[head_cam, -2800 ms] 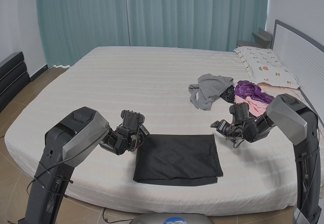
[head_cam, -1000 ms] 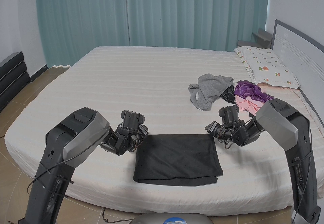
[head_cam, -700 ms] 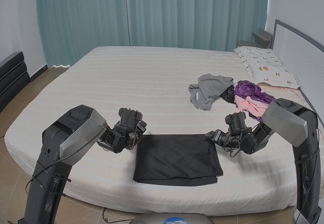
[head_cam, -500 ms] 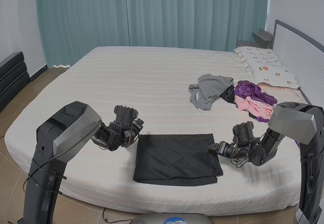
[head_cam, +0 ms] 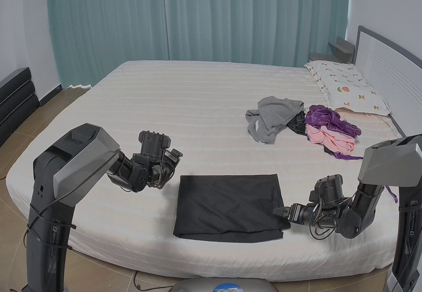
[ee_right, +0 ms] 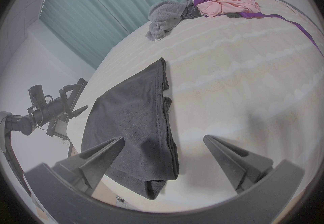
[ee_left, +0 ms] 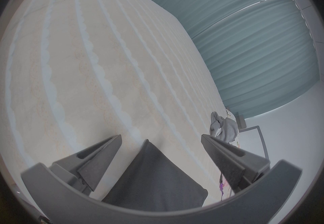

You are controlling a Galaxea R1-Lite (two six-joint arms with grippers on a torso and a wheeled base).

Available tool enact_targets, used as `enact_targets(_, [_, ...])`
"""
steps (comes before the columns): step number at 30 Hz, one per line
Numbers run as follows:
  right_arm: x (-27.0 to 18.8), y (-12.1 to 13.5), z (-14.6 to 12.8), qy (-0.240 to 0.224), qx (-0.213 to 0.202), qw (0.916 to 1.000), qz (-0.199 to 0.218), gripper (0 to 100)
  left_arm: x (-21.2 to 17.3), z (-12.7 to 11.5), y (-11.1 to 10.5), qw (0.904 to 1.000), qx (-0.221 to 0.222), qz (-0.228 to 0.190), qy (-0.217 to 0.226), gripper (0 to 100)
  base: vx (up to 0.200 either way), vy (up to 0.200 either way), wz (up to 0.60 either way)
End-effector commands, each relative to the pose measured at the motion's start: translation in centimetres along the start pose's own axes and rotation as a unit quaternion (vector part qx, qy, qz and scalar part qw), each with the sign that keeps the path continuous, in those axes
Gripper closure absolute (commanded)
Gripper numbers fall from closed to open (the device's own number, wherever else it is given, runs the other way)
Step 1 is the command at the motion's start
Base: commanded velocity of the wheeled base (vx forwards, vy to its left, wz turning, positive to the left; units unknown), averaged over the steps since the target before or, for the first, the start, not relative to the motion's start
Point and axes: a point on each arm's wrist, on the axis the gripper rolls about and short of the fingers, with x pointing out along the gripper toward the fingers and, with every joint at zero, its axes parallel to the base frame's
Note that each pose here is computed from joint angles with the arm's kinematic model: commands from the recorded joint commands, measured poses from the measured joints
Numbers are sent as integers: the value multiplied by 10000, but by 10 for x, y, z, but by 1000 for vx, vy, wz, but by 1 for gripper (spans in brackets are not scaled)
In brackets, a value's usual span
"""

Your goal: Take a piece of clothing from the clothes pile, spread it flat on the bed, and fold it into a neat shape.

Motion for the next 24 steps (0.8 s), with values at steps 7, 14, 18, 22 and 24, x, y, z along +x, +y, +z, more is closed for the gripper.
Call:
enact_targets(7, [2, 0, -7, 140, -43, 9999, 0, 0, -2, 3, -4, 10000, -5, -54, -35, 0, 0, 0, 0])
enact_targets(14, [-4, -2, -9, 167, -15, 9998, -52, 100, -1, 2, -3, 10000, -4, -47, -32, 0, 0, 0, 0])
enact_targets(18, [-7, -3, -7, 133, 3, 9999, -57, 100, -1, 2, -3, 10000, -4, -47, -32, 0, 0, 0, 0])
enact_targets(22, [-10, -3, -7, 126, 14, 9999, -65, 100, -1, 2, -3, 10000, -4, -47, -32, 0, 0, 0, 0])
enact_targets(24, [-9, -3, -7, 130, 8, 9999, -61, 100, -1, 2, -3, 10000, -4, -47, -32, 0, 0, 0, 0])
